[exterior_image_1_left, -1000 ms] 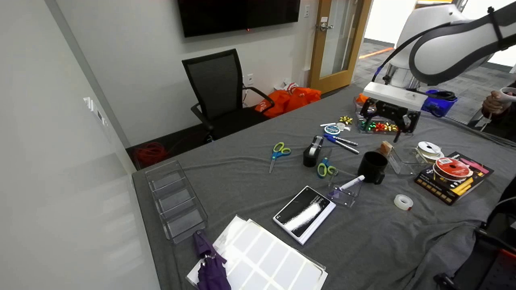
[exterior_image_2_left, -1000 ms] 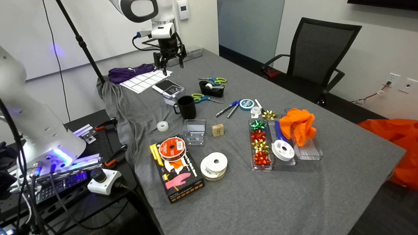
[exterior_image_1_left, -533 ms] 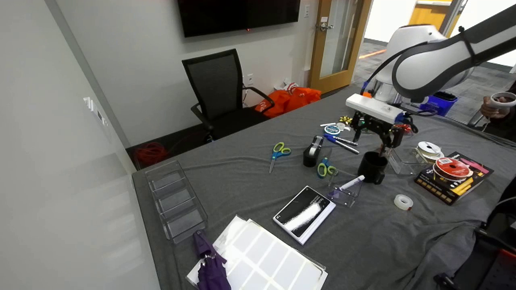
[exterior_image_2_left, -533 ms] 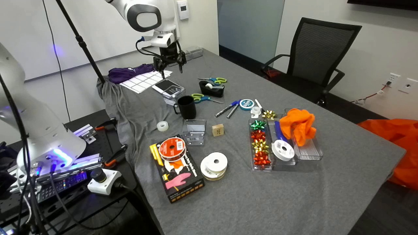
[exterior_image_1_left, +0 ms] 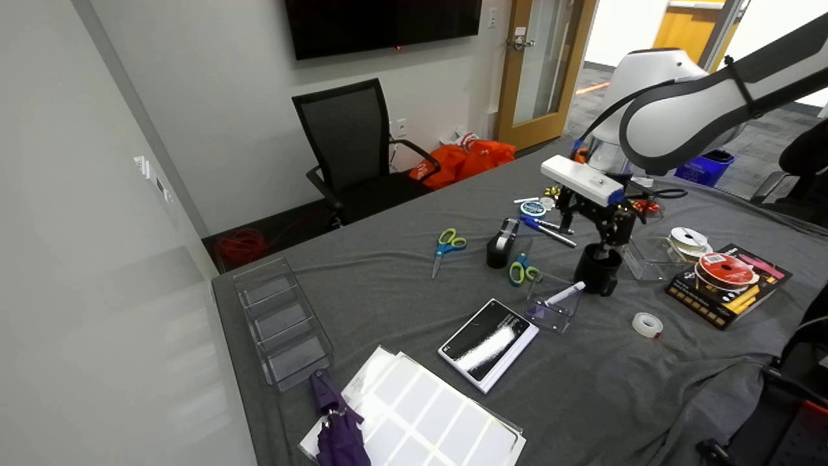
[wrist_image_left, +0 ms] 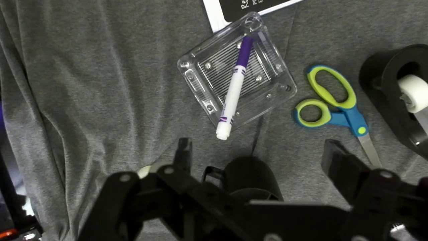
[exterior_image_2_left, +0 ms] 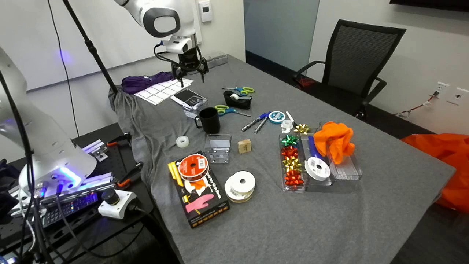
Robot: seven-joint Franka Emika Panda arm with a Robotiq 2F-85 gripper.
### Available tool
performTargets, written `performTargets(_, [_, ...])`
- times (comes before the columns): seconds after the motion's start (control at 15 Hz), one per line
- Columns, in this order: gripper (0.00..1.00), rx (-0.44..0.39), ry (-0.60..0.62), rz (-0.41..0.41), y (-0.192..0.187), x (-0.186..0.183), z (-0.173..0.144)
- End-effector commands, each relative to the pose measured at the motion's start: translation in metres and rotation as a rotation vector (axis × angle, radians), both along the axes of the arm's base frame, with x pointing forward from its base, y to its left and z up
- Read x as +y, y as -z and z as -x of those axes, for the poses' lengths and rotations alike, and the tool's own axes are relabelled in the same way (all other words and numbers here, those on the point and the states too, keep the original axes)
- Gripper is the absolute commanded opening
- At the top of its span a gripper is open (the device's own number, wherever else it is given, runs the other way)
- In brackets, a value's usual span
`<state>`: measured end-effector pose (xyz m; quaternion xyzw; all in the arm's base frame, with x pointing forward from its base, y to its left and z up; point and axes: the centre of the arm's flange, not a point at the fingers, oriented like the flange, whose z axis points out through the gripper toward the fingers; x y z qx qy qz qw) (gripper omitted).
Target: Put the marker inside the black cup
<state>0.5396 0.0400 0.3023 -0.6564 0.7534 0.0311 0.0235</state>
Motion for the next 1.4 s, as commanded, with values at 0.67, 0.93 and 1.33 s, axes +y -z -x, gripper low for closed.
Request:
performTargets(0.67, [1.00, 0.070, 0.227, 0.273, 0.079, 0.093, -0.030])
performTargets(0.93, [1.00, 0.122, 0.266, 0.307, 0.101, 0.083, -0.036])
performTargets(1.33, [0.53, 0.170, 0.316, 0.345, 0.116, 0.075, -0.039])
